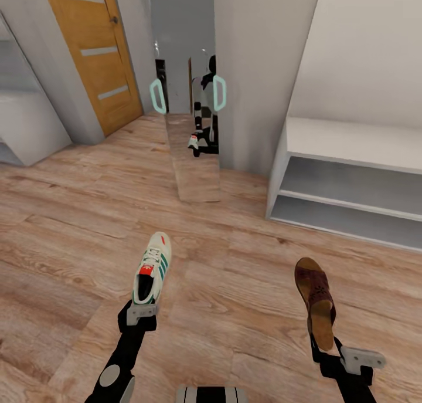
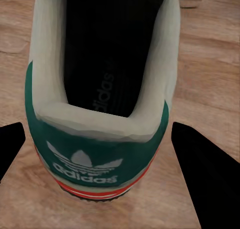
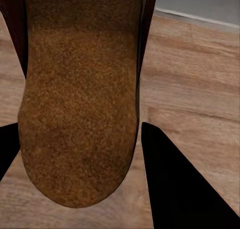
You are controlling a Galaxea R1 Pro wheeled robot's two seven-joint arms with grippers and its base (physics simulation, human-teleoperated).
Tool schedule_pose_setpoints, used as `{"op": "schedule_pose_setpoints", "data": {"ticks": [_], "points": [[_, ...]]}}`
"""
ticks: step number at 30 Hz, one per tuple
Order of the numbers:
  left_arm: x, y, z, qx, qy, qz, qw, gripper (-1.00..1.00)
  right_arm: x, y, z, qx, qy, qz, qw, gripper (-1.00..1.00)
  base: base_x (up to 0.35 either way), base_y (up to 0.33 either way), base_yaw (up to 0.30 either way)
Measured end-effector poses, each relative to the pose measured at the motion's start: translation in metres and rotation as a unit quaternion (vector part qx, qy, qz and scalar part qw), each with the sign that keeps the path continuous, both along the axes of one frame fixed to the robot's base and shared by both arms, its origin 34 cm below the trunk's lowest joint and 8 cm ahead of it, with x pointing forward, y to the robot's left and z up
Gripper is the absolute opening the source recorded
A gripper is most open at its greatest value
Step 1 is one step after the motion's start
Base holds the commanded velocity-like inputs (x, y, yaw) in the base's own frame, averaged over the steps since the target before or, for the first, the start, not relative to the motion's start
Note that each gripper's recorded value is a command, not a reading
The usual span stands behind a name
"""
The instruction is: Pick up the two gym shoes and the two sandals from the corridor floor and place them onto the hallstand (shoe rack) in the corridor, making sure they are on the rack and not on the floor. Arrange them so the two gym shoes are next to each other and the two sandals are next to each other.
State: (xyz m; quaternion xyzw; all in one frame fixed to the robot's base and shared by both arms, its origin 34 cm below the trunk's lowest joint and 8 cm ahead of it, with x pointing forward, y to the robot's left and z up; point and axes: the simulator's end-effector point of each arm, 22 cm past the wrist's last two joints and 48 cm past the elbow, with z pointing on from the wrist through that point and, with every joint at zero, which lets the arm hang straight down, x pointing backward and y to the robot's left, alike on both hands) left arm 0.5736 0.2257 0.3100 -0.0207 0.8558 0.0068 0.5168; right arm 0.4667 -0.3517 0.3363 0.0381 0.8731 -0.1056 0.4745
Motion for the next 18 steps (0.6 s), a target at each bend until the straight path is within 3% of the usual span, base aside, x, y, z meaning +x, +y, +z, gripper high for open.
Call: {"op": "schedule_pose_setpoints", "data": {"ticks": [18], "points": [[0.0002, 0.0001, 0.0005, 0.0, 0.0, 0.0, 1.0, -1.0, 0.0004, 0.0004, 0.0003, 0.0, -0.001, 0.0, 1.0, -1.0, 0.323, 0.0, 0.031]]}}
